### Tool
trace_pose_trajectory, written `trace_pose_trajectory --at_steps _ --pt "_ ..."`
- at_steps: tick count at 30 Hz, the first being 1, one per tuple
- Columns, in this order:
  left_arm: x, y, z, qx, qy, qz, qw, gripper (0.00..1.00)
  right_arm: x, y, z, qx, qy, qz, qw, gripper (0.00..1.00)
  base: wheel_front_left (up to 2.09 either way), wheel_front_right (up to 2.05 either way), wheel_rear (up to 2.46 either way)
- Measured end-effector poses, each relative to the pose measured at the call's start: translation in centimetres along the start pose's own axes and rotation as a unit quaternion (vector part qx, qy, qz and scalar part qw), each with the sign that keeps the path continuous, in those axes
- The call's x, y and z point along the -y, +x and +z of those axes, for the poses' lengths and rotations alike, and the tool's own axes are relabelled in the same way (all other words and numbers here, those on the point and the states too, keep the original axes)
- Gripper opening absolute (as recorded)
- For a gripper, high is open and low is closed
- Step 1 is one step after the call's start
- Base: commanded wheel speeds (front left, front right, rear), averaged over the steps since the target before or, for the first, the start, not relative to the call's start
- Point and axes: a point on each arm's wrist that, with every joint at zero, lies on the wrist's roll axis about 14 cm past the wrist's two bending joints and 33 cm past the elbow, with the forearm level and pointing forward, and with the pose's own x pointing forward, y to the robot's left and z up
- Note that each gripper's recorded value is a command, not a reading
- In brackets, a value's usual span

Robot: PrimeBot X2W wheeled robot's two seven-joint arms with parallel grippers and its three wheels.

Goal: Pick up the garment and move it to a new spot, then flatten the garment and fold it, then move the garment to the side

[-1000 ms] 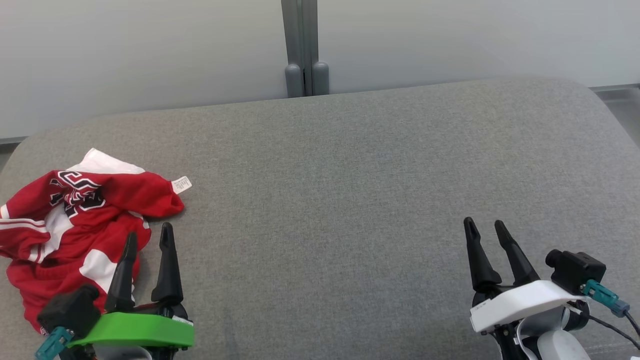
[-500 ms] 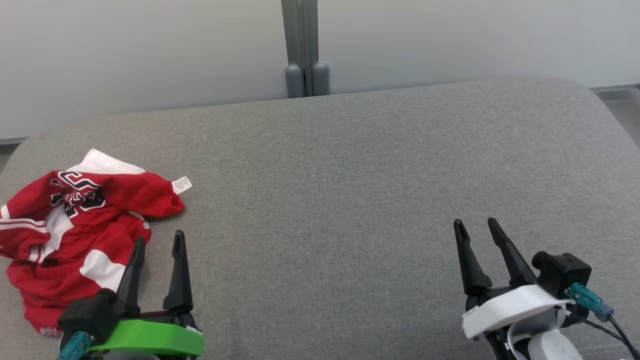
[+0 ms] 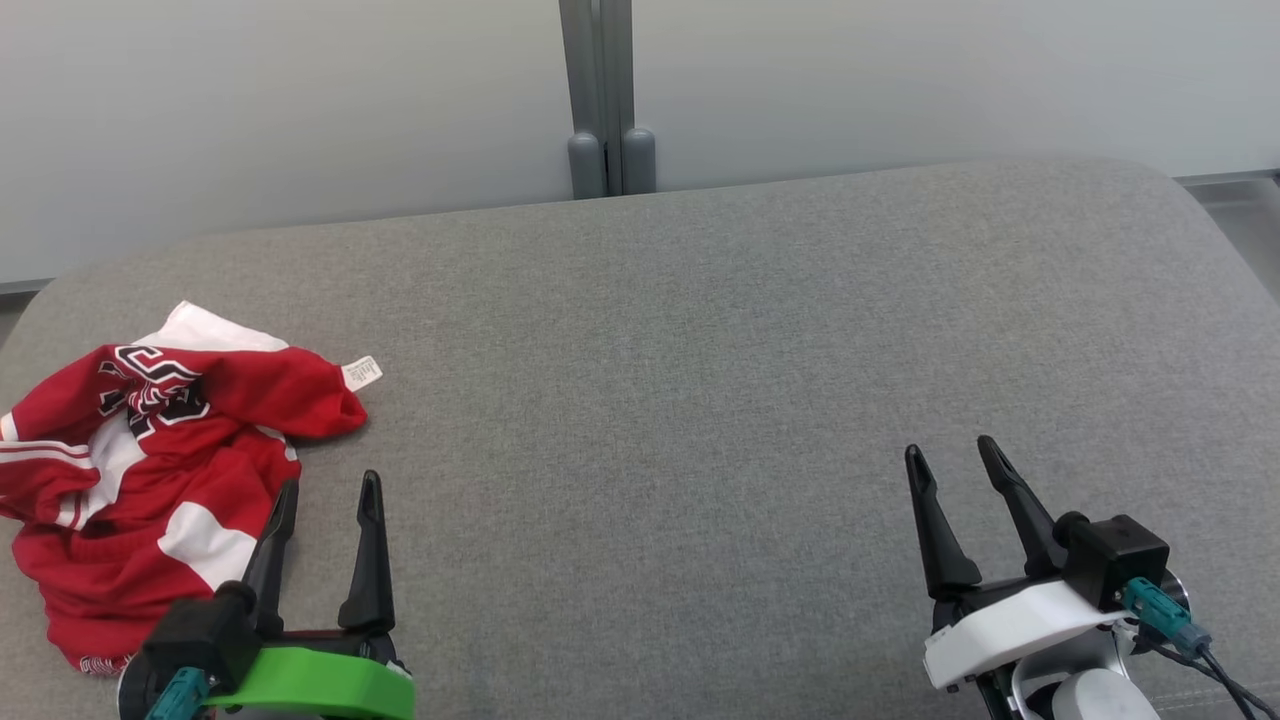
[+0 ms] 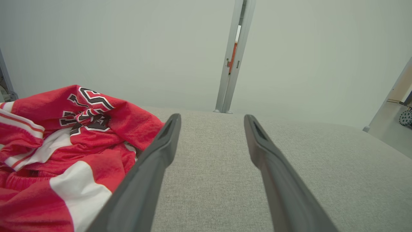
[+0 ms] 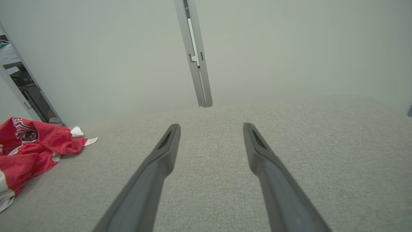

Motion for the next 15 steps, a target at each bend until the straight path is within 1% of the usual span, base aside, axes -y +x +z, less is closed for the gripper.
trace_pose_trajectory --at_steps 15 --pt "1.2 -0.5 0.6 0.014 0.052 -0.025 0.998 1.00 0.4 -0.8 -0.2 0.000 -0.048 -0.001 0.999 1.00 0.00 0.00 0.00"
